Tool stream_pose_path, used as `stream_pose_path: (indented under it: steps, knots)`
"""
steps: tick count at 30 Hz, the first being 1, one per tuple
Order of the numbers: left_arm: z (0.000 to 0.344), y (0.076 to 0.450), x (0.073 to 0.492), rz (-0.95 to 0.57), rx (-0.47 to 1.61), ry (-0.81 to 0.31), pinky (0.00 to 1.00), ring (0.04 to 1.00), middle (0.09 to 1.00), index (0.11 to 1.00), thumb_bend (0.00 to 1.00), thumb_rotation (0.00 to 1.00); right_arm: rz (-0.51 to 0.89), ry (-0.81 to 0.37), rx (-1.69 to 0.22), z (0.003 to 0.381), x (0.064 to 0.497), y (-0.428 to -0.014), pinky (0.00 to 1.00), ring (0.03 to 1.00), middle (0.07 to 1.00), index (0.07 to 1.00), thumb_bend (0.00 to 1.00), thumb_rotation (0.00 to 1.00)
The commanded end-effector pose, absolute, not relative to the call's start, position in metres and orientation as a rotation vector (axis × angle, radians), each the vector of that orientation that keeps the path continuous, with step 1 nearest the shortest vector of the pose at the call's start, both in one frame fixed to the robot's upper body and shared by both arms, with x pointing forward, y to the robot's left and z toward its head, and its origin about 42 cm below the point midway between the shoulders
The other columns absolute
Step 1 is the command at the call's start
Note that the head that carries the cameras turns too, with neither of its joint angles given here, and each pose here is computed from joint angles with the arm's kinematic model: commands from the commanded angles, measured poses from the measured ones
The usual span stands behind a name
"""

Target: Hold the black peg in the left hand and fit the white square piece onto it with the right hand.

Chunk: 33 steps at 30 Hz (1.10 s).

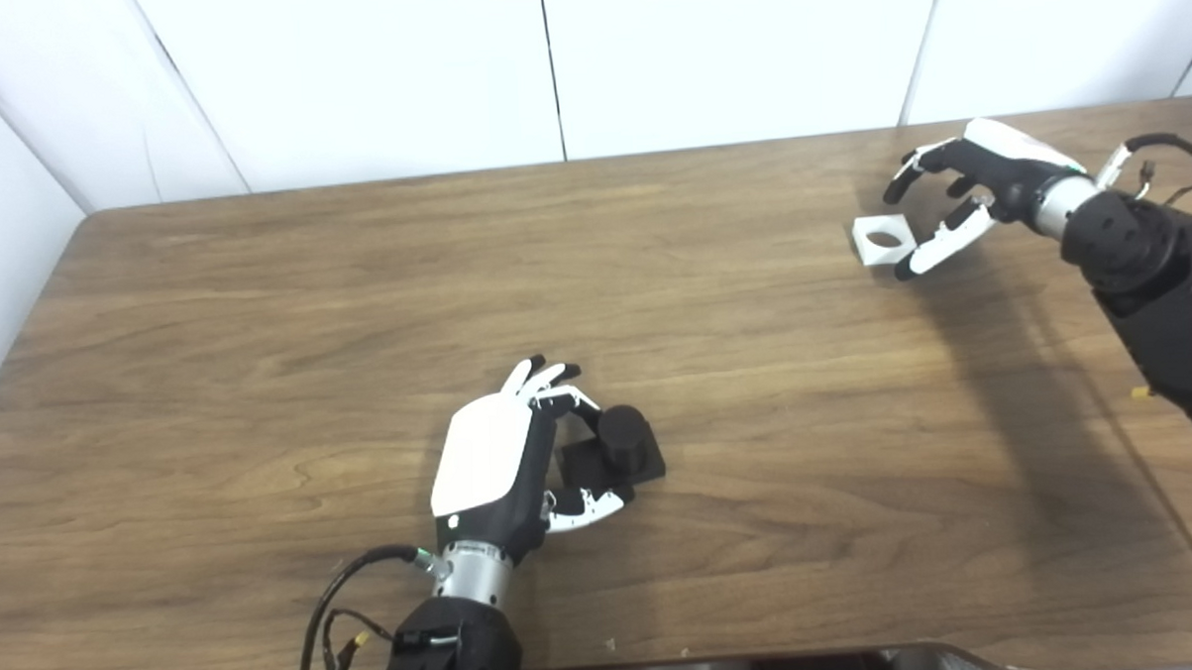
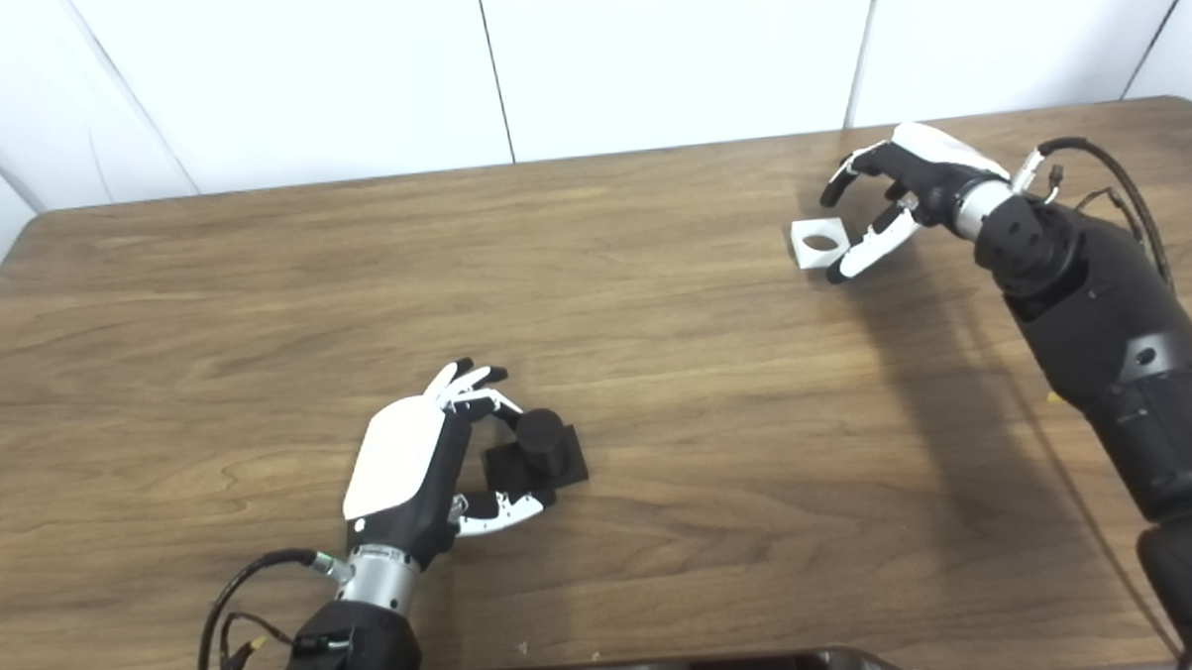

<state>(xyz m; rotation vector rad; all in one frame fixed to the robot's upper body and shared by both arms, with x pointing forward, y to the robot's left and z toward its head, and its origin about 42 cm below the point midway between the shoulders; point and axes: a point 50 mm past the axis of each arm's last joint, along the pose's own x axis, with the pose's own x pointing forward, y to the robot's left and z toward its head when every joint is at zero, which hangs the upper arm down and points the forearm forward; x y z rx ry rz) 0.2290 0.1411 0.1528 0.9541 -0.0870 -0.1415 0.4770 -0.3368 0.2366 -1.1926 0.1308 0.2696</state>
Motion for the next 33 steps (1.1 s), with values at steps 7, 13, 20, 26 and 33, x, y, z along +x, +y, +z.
stream_pose_path:
  steps: [7, 13, 20, 26, 33]
  knots:
    - [0.155, 0.132, 0.227, -0.137, 0.957, -0.091, 0.81, 0.949, 0.865, 0.489, 0.51, 0.08, 0.232, 0.043, -1.234, 0.265, 0.493, -0.324, 0.82, 0.935, 0.912, 0.653, 0.89, 0.17]
    - [0.155, 0.131, 0.226, -0.131, 0.948, -0.086, 0.82, 0.954, 0.869, 0.488, 0.51, 0.08, 0.228, 0.040, -1.227, 0.259, 0.495, -0.325, 0.82, 0.933, 0.906, 0.640, 0.88, 0.15]
    - [0.156, 0.130, 0.226, -0.131, 0.945, -0.090, 0.82, 0.953, 0.867, 0.489, 0.51, 0.08, 0.221, 0.014, -1.221, 0.255, 0.497, -0.326, 0.82, 0.927, 0.899, 0.626, 0.87, 0.15]
    - [0.156, 0.129, 0.225, -0.129, 0.944, -0.094, 0.82, 0.949, 0.866, 0.488, 0.51, 0.08, 0.212, -0.004, -1.216, 0.254, 0.497, -0.325, 0.82, 0.924, 0.892, 0.608, 0.88, 0.16]
    - [0.156, 0.130, 0.225, -0.130, 0.945, -0.099, 0.82, 0.950, 0.864, 0.487, 0.51, 0.08, 0.215, -0.015, -1.221, 0.252, 0.496, -0.325, 0.83, 0.920, 0.887, 0.507, 0.58, 0.15]
